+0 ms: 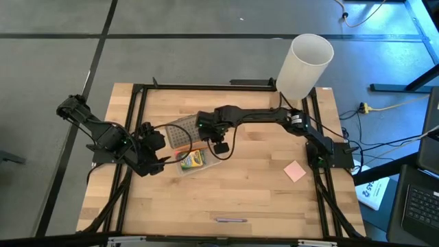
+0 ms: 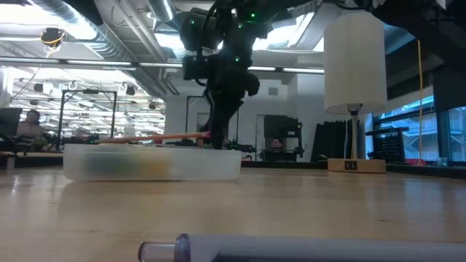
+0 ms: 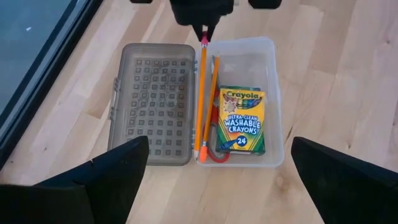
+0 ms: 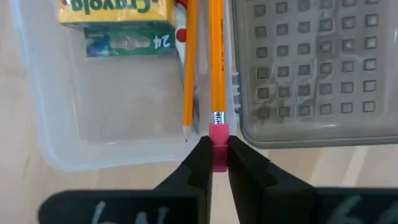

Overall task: Pack school essentials
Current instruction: Put the orange pencil into the transparent supply box

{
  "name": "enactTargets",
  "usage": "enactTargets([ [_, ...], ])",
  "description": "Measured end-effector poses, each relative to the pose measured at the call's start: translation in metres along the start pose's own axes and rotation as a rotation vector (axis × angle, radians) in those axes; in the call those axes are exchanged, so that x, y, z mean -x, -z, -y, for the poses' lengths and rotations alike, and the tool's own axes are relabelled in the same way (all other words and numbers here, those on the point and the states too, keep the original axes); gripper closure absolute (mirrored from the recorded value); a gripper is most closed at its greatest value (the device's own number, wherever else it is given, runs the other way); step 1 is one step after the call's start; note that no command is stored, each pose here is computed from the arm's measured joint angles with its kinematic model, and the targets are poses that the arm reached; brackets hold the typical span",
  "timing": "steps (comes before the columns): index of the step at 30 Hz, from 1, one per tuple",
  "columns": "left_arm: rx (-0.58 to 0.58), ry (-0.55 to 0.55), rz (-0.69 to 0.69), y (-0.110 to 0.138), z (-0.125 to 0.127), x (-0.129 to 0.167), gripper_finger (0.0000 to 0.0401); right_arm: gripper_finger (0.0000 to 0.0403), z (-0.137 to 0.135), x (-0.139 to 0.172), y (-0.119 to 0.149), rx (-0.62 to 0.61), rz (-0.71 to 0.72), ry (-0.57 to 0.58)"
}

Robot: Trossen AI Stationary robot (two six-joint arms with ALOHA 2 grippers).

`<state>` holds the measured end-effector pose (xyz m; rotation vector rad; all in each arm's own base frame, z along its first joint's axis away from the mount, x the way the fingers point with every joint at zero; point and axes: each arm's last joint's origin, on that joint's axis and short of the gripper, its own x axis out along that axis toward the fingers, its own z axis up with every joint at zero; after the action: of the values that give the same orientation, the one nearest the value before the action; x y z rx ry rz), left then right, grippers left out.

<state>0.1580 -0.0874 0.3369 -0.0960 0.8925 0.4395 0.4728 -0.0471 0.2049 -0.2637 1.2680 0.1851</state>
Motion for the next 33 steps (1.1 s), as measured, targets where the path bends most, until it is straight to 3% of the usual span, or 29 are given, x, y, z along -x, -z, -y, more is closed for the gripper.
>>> enactTargets([
  [13, 0.0, 0.001, -0.001, 0.0, 0.0, 0.0, 0.0012, 0.0357, -0.0004, -0.0097, 0.0016, -0.035, -0.027, -0.01],
  [33, 0.0, 0.002, -0.002, 0.0001, 0.0001, 0.0, 0.0012, 0.0269, -0.0001, -0.0095, 0.0008, -0.03, -0.018, -0.007],
])
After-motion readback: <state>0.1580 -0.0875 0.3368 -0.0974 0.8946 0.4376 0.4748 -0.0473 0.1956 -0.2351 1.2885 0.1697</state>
